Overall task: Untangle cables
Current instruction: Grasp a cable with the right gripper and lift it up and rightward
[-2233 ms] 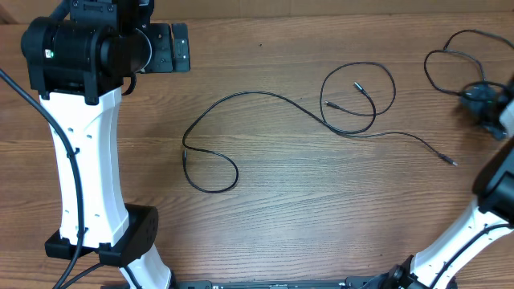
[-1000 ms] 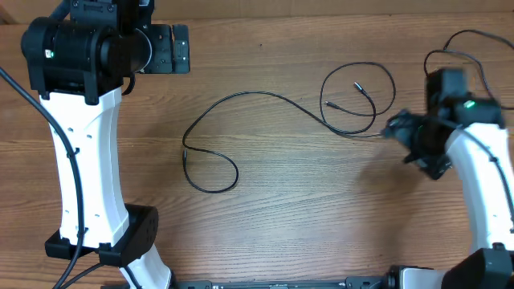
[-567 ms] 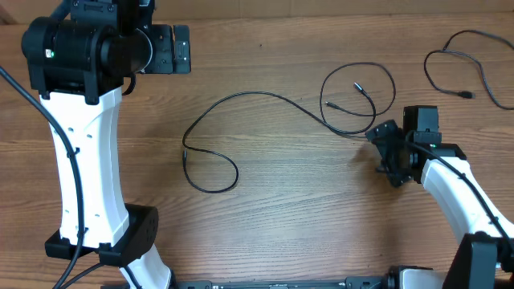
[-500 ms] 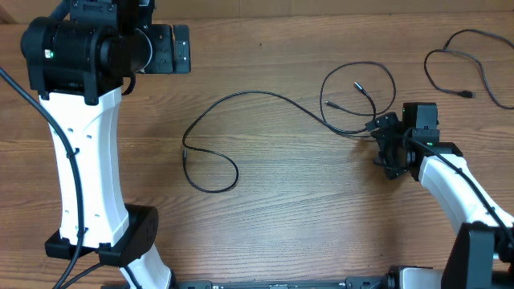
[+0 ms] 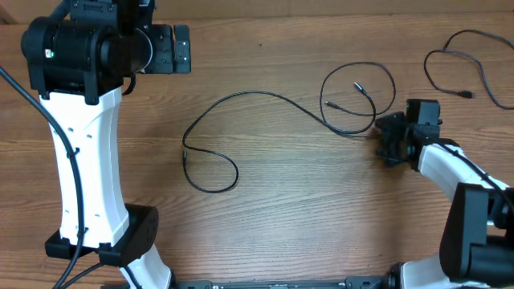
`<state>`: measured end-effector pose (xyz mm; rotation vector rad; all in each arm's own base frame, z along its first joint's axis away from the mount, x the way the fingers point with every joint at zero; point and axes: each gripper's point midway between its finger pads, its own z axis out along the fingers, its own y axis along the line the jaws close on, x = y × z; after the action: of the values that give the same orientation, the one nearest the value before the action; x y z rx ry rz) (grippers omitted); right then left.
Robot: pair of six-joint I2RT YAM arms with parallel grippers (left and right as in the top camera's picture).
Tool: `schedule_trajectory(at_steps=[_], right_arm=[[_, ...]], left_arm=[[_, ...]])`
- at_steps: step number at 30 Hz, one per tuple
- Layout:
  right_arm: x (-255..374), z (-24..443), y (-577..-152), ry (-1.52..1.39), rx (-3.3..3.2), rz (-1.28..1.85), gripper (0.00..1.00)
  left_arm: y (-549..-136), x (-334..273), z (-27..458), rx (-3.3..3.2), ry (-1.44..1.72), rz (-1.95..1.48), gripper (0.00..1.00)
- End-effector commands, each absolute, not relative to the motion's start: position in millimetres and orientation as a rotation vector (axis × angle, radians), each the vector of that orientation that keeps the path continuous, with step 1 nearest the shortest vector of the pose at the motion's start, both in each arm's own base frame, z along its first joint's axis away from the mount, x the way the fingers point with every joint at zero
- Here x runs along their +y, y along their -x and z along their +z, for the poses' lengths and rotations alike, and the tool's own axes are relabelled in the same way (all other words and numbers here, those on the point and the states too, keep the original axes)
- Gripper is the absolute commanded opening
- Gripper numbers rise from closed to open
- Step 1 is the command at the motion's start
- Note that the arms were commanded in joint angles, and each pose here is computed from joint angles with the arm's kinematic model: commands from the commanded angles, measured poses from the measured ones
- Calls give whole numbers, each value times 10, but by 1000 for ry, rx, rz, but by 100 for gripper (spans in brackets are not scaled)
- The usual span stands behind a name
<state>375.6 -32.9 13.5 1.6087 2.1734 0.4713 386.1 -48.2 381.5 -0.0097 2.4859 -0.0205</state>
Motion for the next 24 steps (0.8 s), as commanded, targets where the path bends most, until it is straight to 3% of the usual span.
schedule_trajectory(at_steps=[1,2,12,17,24], right_arm=[[-502,-37,-3677,-1593,2214,397,13],[-521,-37,-3673,-1584,2219,396,4],[-457,293,-3976,-1215,2325,517,4],[-412,1078,-4370,-981,2262,599,4],[-594,2819,-4627,-701,2088,448,4]], left_arm=[[-3876,-512,3771,2500,-26,-21,100],[-3876,-512,3771,2500,-26,-21,100],[-3876,-512,3771,2500,-26,-21,100],[-3876,-513,3771,2500,-26,-22,100],[-3870,-556,3769,2503,-39,-52,100]])
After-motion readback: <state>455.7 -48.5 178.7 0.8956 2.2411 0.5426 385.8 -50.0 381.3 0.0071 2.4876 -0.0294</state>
